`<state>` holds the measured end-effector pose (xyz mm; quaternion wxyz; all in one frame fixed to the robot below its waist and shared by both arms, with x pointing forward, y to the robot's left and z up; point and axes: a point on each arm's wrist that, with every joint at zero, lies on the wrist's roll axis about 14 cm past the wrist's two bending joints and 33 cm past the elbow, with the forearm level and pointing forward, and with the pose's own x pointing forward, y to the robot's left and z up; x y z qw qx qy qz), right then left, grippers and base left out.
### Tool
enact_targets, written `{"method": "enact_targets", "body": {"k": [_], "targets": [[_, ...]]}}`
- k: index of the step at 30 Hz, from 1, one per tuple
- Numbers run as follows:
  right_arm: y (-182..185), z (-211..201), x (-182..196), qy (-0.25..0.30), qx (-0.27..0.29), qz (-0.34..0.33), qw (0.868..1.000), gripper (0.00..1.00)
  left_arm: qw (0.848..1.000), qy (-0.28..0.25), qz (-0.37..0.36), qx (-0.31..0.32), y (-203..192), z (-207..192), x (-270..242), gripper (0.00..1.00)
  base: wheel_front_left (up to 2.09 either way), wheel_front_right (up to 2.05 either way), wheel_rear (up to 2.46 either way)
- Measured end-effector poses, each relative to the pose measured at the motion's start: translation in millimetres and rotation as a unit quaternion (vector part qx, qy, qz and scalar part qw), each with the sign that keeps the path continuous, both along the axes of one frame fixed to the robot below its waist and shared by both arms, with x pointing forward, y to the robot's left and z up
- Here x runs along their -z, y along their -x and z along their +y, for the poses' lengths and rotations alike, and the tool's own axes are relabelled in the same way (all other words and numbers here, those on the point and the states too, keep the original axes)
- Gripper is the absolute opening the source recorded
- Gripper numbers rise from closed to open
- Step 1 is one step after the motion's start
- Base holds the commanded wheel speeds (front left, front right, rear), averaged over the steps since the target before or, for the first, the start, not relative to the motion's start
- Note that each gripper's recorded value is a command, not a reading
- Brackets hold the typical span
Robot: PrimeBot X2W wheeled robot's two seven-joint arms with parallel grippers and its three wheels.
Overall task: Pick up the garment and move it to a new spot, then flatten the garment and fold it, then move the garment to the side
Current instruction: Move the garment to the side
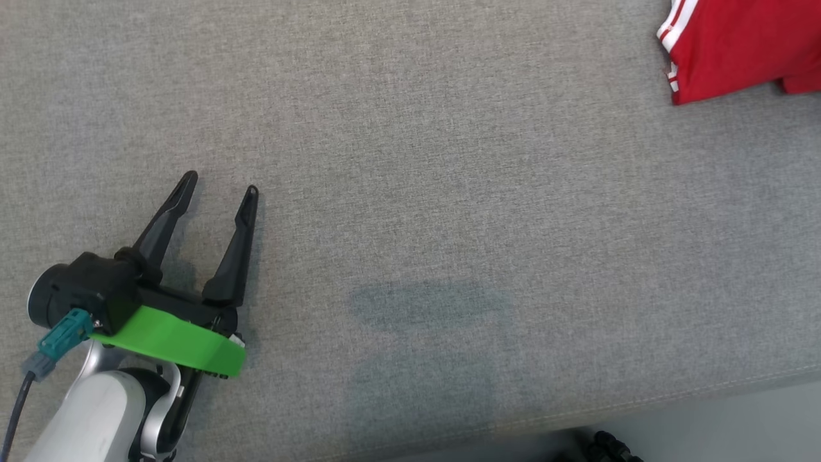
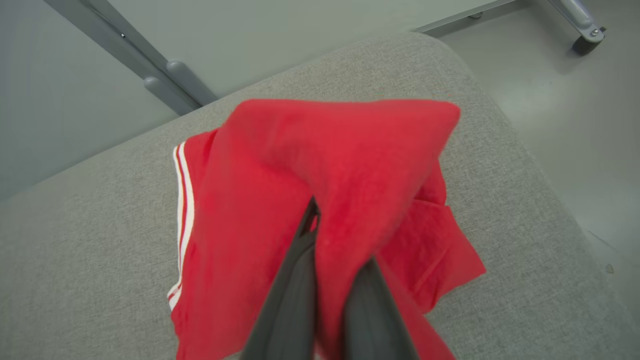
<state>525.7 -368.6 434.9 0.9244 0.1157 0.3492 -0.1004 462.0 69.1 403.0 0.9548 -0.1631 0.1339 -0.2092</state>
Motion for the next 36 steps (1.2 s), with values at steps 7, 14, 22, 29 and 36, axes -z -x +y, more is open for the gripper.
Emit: {"method": "enact_targets", "body": {"k": [7, 14, 22, 29, 36], "targets": [[-13, 2, 15, 0.046, -0.006, -0.031, 0.998, 0.24, 1.000, -0.009, -0.002, -0.006, -6, 6, 2, 1.00, 0.00, 0.00, 0.00], [-14, -6, 24, 0.081, -0.007, -0.033, 0.996, 0.82, 1.000, -0.013, 0.000, -0.012, -6, 11, 3, 1.00, 0.00, 0.00, 0.00], [-7, -47, 8, 0.169, 0.006, -0.037, 0.985, 1.00, 1.000, -0.012, -0.002, -0.016, -5, 12, 0, 1.00, 0.00, 0.00, 0.00], [17, -61, 29, 0.180, 0.028, -0.006, 0.983, 1.00, 1.000, -0.009, -0.005, -0.021, -5, 13, -3, 1.00, 0.00, 0.00, 0.00], [15, -46, 24, 0.172, 0.025, -0.049, 0.984, 1.00, 0.999, -0.014, -0.022, -0.041, -10, 22, -10, 1.00, 0.00, 0.00, 0.00]]}}
